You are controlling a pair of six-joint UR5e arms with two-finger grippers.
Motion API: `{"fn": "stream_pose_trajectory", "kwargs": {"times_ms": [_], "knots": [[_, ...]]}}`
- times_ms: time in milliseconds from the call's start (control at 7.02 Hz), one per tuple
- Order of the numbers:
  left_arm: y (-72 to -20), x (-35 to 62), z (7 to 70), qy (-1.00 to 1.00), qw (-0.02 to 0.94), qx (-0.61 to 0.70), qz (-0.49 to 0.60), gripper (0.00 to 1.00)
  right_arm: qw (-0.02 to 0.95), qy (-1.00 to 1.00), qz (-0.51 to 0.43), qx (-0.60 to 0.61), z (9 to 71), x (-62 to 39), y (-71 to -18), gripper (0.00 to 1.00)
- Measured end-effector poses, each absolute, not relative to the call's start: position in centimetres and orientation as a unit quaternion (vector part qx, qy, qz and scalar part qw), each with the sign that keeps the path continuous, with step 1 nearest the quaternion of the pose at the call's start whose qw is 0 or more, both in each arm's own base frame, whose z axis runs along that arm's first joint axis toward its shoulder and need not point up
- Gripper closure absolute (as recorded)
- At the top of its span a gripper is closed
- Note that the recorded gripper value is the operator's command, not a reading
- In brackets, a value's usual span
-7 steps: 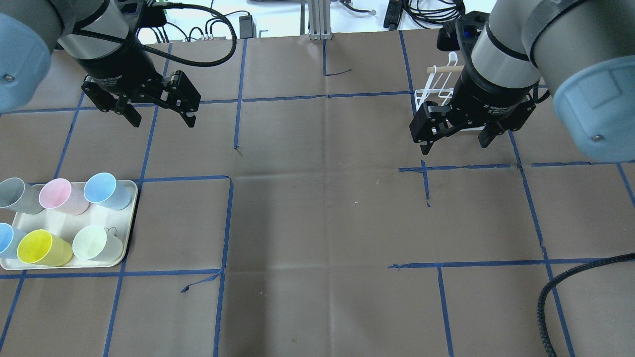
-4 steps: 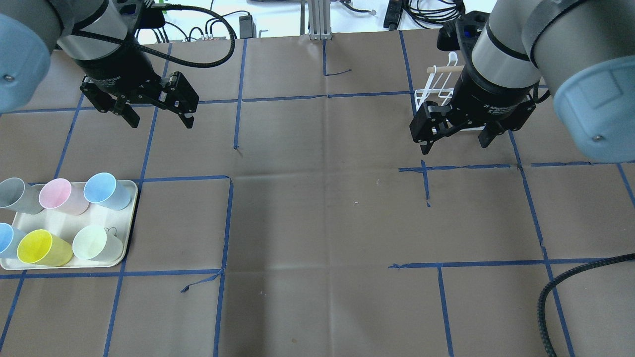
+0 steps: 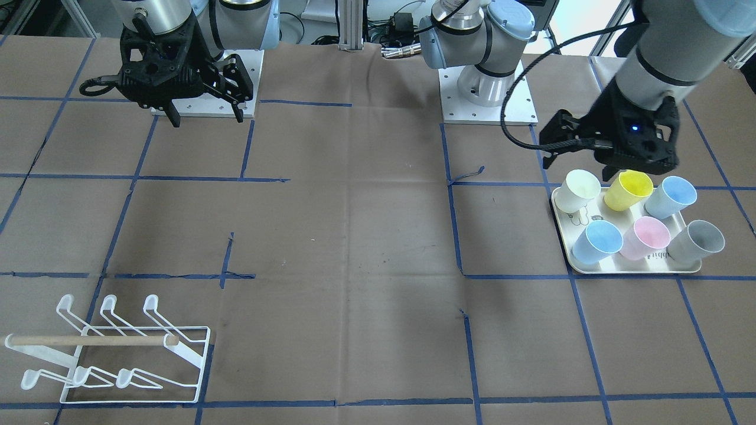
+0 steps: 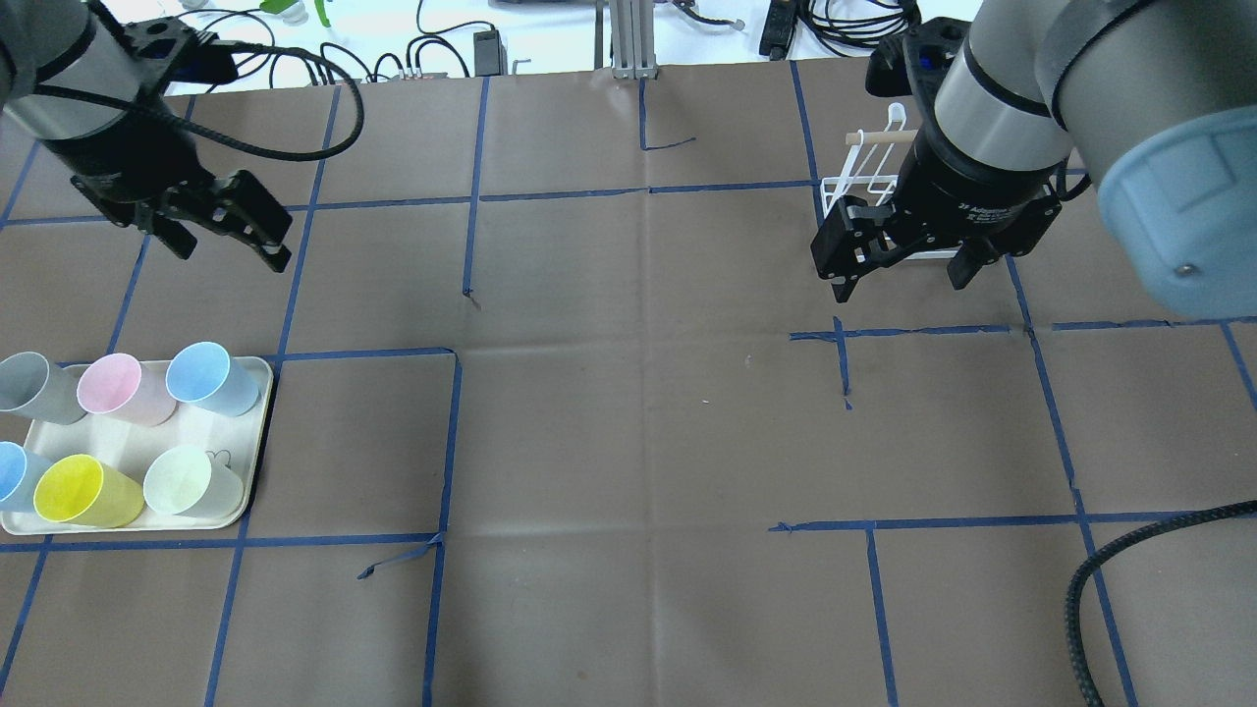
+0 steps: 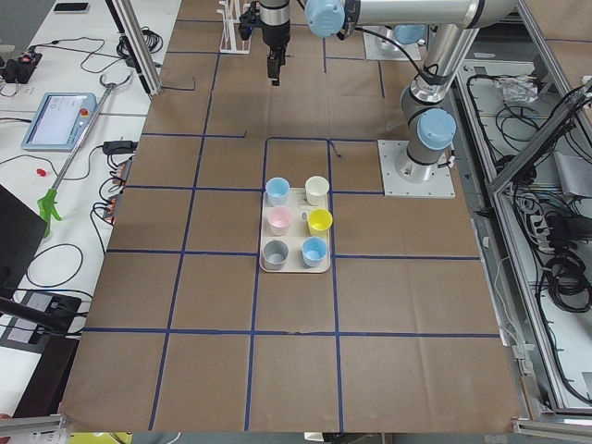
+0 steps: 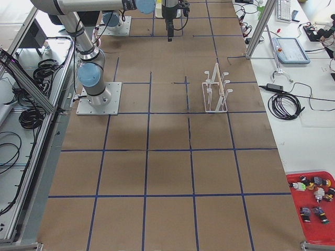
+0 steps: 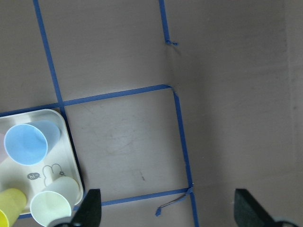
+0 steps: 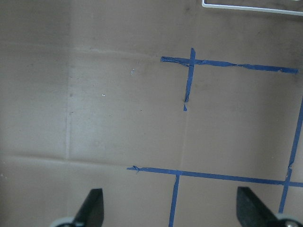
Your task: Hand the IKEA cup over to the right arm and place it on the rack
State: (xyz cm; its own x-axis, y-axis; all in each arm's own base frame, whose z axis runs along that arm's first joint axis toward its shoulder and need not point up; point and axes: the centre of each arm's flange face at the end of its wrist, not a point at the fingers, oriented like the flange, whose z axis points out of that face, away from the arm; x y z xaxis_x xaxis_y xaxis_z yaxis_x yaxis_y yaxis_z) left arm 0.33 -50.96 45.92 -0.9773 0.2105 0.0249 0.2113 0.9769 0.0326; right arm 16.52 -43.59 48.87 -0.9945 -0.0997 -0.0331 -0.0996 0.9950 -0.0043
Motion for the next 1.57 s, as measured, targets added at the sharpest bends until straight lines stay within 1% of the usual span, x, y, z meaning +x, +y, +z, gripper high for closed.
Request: {"fn": "stream_pose_trajectory", "kwargs": {"times_ms": [285, 569, 712, 997, 1566], "knots": [[-50.7, 7.1, 42.2, -0.996, 0.008, -0.091, -0.004, 0.00, 0.017, 0.999, -0.001, -0.050, 48.8, 16.5, -43.6, 0.00], [-52.3, 9.3, 36.8, -0.997, 0.001, -0.071, 0.006, 0.00, 0.017, 0.999, 0.000, -0.050, 48.7, 16.5, -43.6, 0.00], [-53.2, 9.8, 34.3, -0.998, 0.002, -0.056, 0.002, 0.00, 0.016, 0.999, 0.000, -0.050, 48.7, 16.5, -43.6, 0.00], [-53.6, 10.1, 31.6, -0.999, 0.009, -0.039, -0.012, 0.00, 0.016, 0.999, 0.001, -0.050, 48.6, 16.5, -43.6, 0.00], [-50.9, 9.2, 24.9, -1.000, 0.006, -0.023, -0.014, 0.00, 0.016, 0.999, 0.002, -0.050, 48.5, 16.5, -43.6, 0.00]]}}
